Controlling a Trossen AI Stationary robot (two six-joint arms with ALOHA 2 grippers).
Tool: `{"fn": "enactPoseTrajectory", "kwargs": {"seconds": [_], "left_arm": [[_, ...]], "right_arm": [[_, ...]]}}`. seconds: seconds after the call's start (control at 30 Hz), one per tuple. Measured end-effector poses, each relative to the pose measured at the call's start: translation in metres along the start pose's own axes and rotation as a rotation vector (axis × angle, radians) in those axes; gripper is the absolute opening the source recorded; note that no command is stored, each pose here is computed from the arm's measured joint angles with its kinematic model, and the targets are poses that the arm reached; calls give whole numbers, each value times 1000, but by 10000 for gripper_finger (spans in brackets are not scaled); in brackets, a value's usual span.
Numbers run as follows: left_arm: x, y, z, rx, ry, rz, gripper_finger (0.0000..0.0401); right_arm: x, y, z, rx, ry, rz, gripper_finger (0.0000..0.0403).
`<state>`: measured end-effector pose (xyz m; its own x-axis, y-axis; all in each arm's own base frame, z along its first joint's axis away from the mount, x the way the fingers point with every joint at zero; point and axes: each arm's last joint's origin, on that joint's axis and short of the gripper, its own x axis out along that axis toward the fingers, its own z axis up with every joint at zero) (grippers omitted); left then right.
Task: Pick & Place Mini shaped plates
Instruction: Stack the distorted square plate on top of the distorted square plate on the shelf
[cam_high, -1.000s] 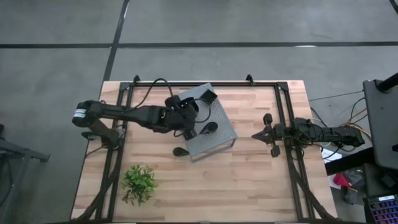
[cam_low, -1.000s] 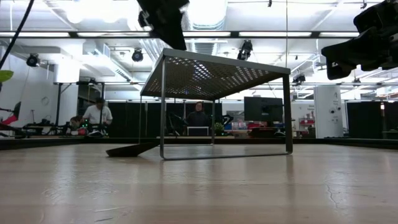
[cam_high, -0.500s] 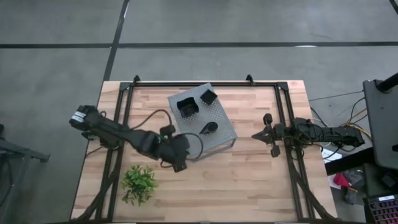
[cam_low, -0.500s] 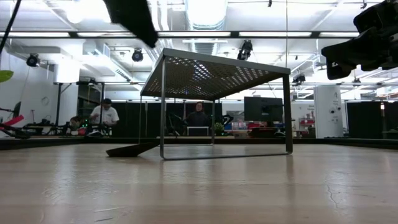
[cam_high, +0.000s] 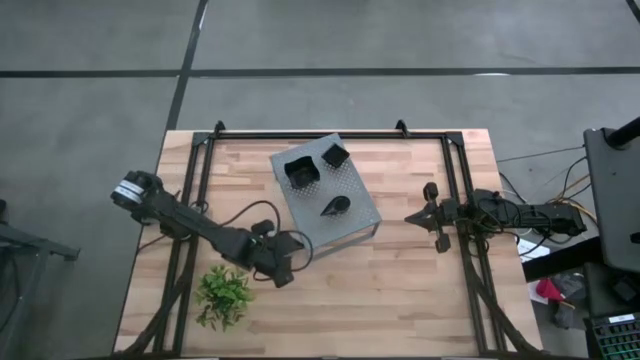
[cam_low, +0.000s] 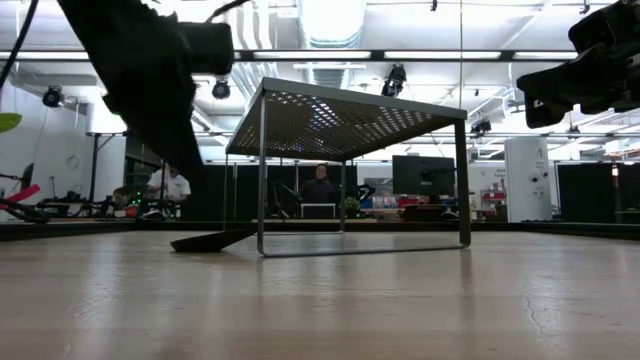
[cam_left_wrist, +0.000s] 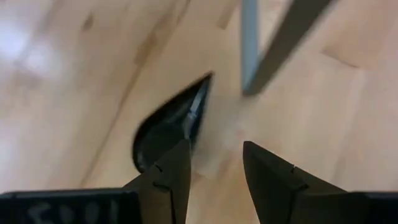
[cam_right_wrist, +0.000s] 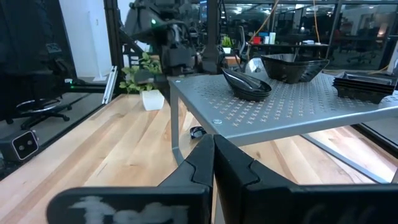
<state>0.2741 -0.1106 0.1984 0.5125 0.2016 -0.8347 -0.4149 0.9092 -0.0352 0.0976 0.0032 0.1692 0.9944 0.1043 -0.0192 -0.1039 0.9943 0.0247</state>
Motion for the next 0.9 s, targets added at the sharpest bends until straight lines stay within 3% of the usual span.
{"fn": "enactPoseTrajectory", "kwargs": {"seconds": [0.1,0.27,0.9], "left_arm": [[7,4,-5,15,-44,36,139],[19,1,-13,186,-43,9,139],[52,-1,-18,351,-17,82,122]], "right_arm": [[0,0,0,0,0,0,9],[0,0,0,0,0,0,9],[0,0,0,0,0,0,9]]}}
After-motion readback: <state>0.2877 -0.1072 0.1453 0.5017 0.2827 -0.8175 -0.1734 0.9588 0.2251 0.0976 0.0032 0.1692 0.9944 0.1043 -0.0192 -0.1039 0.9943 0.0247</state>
